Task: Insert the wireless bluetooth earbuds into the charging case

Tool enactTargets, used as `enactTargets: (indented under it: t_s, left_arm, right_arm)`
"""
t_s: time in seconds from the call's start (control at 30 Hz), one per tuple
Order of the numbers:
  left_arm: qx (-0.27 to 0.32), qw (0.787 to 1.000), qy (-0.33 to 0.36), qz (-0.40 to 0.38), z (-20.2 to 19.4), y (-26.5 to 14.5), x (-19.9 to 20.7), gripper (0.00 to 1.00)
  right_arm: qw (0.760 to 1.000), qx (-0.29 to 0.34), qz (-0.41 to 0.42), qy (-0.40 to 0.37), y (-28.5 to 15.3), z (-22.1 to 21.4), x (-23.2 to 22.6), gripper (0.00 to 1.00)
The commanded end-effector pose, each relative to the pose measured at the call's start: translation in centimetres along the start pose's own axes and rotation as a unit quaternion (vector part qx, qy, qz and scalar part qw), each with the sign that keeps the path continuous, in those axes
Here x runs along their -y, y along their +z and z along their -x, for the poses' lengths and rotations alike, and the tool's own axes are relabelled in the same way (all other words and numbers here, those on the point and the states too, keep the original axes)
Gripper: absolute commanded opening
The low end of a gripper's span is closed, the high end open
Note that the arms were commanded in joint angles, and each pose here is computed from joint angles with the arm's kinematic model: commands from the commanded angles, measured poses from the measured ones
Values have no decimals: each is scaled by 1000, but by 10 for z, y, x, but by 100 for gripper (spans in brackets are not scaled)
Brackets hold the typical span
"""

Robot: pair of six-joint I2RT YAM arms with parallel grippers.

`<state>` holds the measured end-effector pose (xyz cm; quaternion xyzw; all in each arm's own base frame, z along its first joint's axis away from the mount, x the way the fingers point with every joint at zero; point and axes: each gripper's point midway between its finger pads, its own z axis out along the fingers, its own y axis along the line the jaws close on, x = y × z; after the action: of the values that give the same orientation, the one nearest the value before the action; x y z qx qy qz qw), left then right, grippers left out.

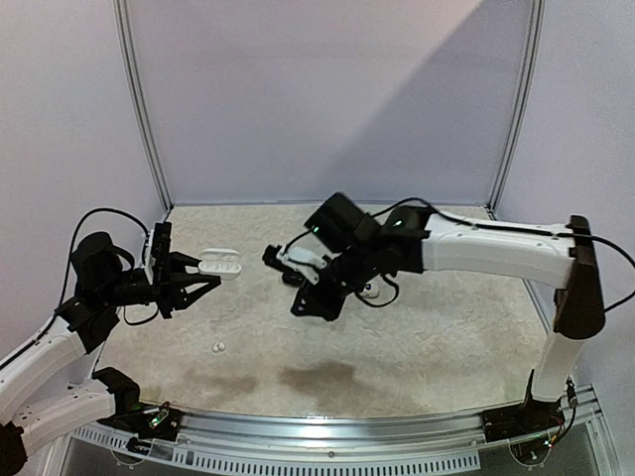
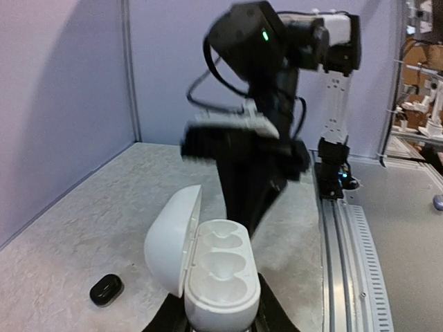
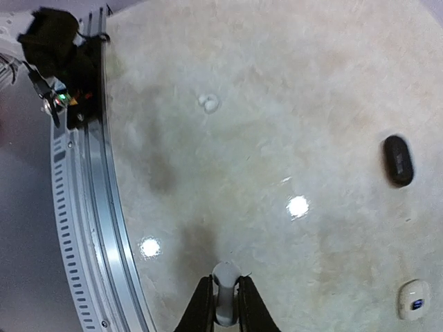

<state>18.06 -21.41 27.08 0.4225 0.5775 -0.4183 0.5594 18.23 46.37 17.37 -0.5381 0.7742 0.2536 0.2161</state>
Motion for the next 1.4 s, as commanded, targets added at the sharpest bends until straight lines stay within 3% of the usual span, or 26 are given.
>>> enactTargets:
  t_s: [0.0,0.17,0.4,0.67,0.87,1.37]
  left_arm:
    - [-5,994,55,-92,7,6,33,0]
    - [-14,989,60,-133,5,11,45,0]
    - [-16,986,73,-151,7,15,50,0]
    - [-13,986,83,-141,8,16,48,0]
    - [-7,985,119,-126,8,17,44,0]
    - [-4,987,127,-97,10,23,35,0]
  right_arm:
    - [992,88,-29,-81,-61,44,-6,0]
    - [981,159,-31,-109,-101,83,-20,0]
    - [960,224,-8,-170,-117,121,-59,0]
    - [947,236,29,-217,-114,133,-91,0]
    - [948,223,22,-226,-104,132,-89,0]
    - [938,224,31,-261,-85,146,-103,0]
